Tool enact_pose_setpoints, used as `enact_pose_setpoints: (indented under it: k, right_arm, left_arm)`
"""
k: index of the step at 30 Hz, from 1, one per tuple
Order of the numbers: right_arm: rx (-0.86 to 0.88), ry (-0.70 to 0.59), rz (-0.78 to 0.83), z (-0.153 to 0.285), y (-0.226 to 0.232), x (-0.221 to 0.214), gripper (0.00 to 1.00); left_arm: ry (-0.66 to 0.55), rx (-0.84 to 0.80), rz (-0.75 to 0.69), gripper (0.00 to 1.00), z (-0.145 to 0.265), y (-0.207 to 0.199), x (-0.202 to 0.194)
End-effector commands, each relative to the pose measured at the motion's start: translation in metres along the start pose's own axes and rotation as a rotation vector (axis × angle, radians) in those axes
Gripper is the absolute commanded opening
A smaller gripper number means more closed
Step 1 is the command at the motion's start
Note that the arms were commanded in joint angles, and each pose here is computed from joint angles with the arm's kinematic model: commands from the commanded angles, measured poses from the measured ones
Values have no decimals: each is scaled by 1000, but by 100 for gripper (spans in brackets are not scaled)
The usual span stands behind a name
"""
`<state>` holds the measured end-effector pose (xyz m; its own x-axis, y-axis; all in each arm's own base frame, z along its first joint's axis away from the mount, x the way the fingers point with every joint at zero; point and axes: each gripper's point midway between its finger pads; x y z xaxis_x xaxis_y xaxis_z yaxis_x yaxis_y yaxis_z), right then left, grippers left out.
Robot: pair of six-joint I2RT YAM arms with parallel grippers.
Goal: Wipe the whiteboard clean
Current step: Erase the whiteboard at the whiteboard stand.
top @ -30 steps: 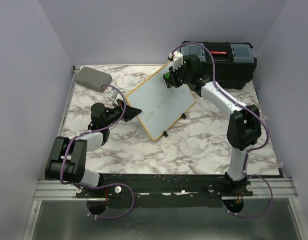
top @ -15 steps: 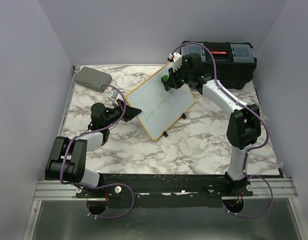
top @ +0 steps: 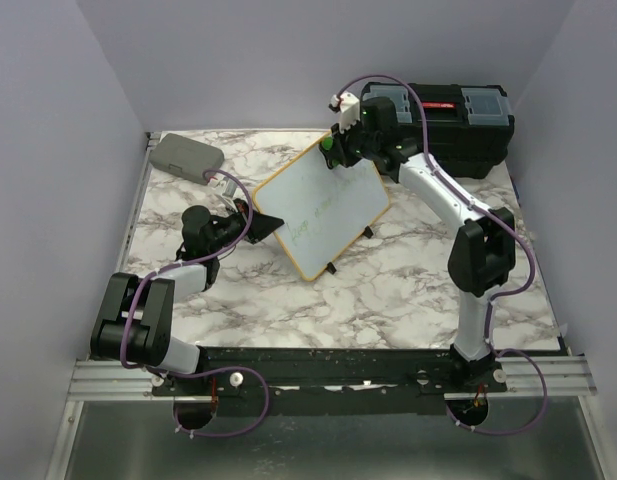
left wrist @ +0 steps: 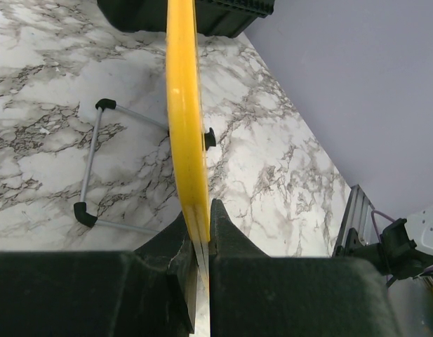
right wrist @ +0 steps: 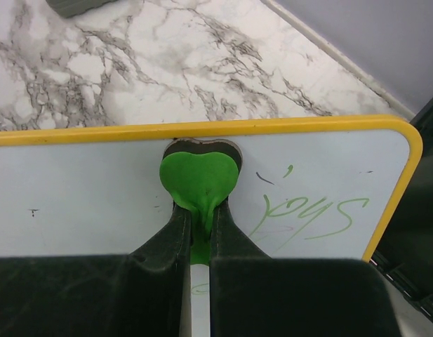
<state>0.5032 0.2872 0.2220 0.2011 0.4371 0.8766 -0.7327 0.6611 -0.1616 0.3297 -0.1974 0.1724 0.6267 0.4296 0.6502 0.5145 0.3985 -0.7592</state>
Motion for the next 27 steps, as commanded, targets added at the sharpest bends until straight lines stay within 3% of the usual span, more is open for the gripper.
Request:
enact_pose_setpoints:
  k: [1,13,27]
  right_arm:
    - [-69,83,27,-8,-14,-31,1]
    - [8,171,37,-4,10,-80,1]
    - [-74,77,39,-13,-22,-26,1]
  left_arm:
    - [93,-104,-71,0,-1,-18,-17]
    - [92,-108,-71,0,-2,-19,-16]
    - [96,-107,-70,0,-1,-19,-16]
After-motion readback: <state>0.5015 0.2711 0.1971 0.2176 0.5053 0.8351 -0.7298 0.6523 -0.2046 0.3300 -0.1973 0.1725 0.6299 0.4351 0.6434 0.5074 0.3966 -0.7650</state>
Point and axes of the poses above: each gripper's point midway between its finger pads, its own z axis back along the fingers, its own y axis along the line the jaws close on, x = y × z, and after that the axes turned 9 degrees about z, right-handed
